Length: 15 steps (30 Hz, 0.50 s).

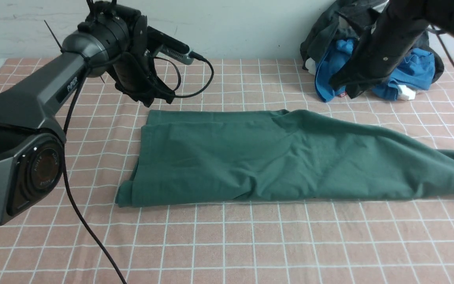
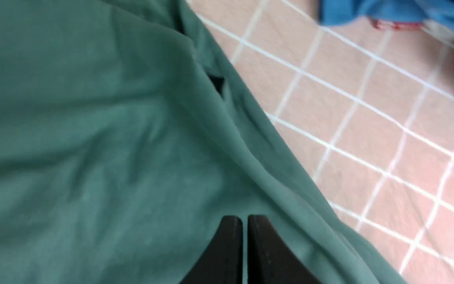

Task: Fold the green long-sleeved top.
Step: Use both arms to drag the lower edge of the fabric forward and fold it over the upper edge

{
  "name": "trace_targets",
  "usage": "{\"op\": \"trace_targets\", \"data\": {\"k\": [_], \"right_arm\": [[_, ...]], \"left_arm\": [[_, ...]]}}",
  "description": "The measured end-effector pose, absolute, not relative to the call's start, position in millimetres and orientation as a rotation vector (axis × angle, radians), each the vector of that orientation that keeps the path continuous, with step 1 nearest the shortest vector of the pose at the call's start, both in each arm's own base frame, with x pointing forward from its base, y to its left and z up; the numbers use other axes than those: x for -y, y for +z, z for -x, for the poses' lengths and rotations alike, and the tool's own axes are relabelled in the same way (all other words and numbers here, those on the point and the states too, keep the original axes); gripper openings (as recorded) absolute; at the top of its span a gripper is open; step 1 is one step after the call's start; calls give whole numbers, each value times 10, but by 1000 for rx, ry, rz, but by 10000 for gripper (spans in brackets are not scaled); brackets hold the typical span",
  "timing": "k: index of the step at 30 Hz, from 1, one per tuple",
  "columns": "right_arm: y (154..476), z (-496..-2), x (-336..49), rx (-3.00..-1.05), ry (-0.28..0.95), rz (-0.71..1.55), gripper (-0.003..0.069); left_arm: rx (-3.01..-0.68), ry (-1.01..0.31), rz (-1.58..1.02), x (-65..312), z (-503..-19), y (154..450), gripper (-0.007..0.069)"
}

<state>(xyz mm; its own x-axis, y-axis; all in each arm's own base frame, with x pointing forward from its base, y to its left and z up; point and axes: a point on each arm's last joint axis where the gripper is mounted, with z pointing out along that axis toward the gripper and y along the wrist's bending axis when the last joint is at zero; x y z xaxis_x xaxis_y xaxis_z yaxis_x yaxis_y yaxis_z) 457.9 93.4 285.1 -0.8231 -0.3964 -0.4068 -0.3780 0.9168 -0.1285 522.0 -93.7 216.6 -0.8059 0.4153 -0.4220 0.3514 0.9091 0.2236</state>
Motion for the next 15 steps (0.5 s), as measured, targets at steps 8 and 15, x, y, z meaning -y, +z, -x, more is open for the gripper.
{"op": "trace_targets", "data": {"k": [8,15], "right_arm": [[2849,-4600,-705,-2680,-38,477,23],[2849,-4598,-719,-2684,38,451,23]], "left_arm": [[-2766,-93,-355,559,-5265,1794,304],[-2796,-177,-372,585,-5284,1590,258]]}}
